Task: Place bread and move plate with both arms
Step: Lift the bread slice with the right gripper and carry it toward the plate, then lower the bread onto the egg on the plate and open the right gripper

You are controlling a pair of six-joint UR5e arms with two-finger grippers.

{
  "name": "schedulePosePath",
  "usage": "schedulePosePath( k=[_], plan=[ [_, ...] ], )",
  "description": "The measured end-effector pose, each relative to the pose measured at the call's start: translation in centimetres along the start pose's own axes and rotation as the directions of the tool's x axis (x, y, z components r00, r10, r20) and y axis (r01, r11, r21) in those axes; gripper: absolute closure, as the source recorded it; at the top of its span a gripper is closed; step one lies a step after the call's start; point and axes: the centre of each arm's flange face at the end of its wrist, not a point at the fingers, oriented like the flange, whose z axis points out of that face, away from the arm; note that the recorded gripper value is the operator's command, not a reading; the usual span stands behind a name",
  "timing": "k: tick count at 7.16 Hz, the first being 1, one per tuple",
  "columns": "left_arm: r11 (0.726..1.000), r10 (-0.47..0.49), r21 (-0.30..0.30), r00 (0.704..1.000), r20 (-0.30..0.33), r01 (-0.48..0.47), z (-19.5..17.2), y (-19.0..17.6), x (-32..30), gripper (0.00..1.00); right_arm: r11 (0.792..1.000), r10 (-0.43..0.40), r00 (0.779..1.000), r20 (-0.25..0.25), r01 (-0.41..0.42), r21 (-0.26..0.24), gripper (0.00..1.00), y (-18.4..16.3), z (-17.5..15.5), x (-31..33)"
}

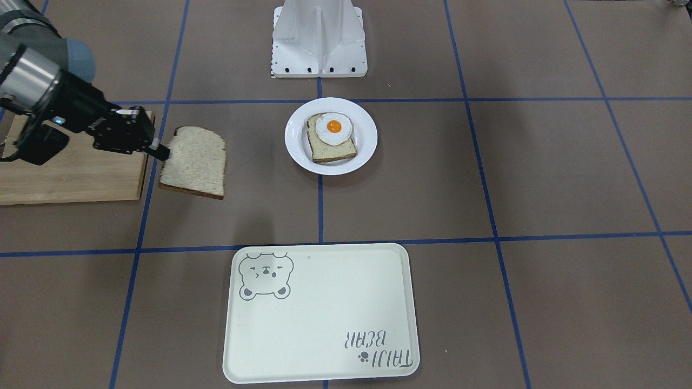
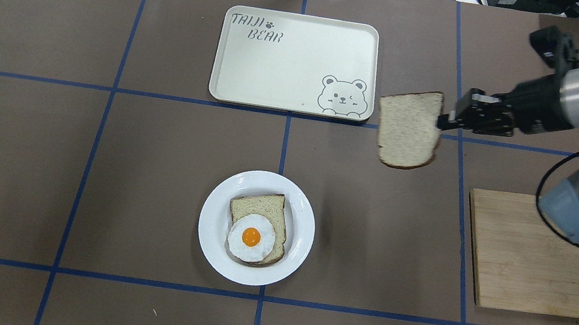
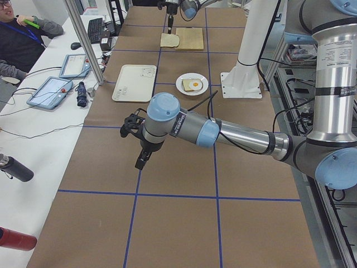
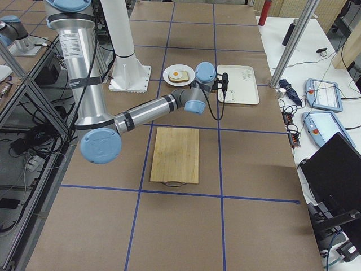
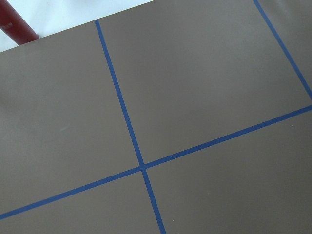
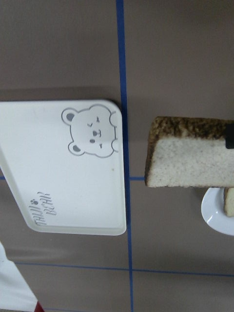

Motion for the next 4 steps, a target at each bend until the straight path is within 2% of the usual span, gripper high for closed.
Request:
schedulePosePath(
  k=[2, 4],
  plan=[
    [1.000, -0.014, -0.005, 1.000, 0.000, 0.014, 0.2, 0.1, -0.3, 0.02, 0.999, -0.004, 0.998, 0.064, 0.001, 0.051, 1.00, 6.8, 7.8, -6.8],
    [1.000, -0.021, -0.008, 1.000, 0.000, 0.021, 0.4, 0.3, -0.5, 0.02, 0.998, -0.054, 0.995, 0.082, 0.052, 0.037, 1.00, 13.6, 13.5, -9.3]
  ],
)
